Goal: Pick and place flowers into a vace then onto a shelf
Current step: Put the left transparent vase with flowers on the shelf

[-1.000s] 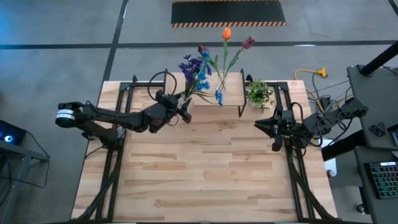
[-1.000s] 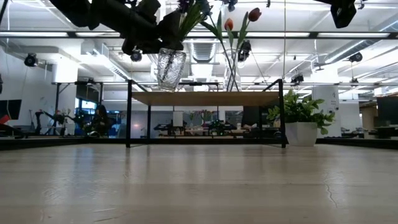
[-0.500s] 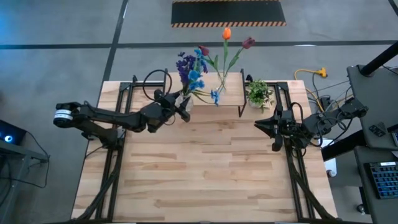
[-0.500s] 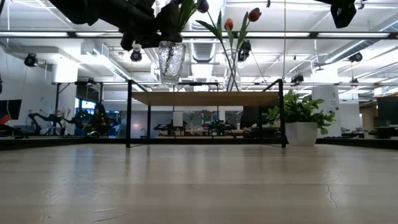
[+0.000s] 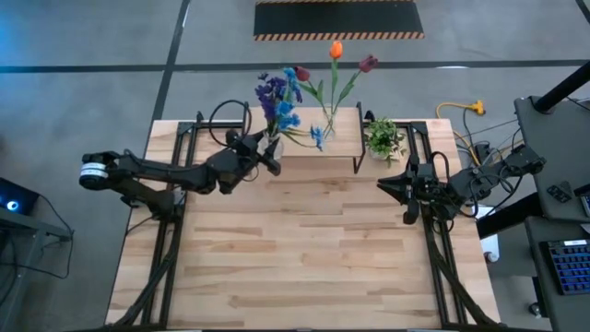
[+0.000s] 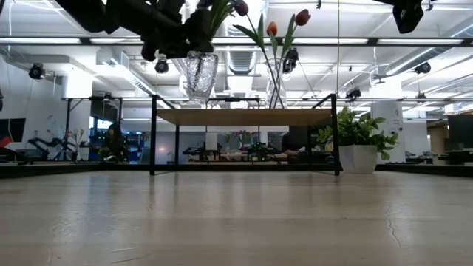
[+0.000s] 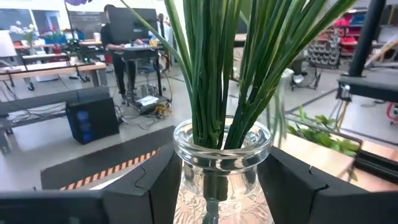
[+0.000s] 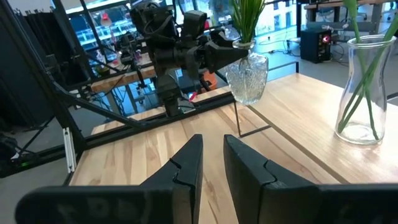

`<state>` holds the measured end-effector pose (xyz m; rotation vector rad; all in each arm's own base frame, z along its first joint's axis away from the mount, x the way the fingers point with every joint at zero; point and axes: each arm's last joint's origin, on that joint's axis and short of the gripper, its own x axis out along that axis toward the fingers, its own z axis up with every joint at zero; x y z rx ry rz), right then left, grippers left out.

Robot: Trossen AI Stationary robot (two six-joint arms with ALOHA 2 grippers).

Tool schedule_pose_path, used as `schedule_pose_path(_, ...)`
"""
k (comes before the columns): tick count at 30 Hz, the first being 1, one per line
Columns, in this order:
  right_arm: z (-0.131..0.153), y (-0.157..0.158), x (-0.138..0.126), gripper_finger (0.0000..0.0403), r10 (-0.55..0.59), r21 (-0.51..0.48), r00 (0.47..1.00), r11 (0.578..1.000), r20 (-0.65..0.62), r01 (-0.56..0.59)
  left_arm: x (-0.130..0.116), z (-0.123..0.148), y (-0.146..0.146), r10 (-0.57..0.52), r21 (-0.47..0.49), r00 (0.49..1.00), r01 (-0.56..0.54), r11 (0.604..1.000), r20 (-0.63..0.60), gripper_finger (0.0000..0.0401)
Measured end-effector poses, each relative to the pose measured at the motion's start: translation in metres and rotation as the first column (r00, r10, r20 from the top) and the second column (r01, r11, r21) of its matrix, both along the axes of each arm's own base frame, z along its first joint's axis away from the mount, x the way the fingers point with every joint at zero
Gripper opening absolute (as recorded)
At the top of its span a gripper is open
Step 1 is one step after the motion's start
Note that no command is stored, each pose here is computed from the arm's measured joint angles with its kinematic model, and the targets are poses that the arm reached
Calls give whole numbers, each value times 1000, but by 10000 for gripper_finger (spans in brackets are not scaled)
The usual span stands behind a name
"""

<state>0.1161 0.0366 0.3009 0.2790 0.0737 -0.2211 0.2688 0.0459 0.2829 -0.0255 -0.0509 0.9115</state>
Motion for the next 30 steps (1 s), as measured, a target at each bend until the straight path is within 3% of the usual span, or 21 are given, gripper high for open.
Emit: schedule_pose_path(30, 0, 0, 0, 56, -5, 28, 1000, 1000, 6, 5, 10, -22, 47, 155, 15, 986, -156, 988, 61, 180)
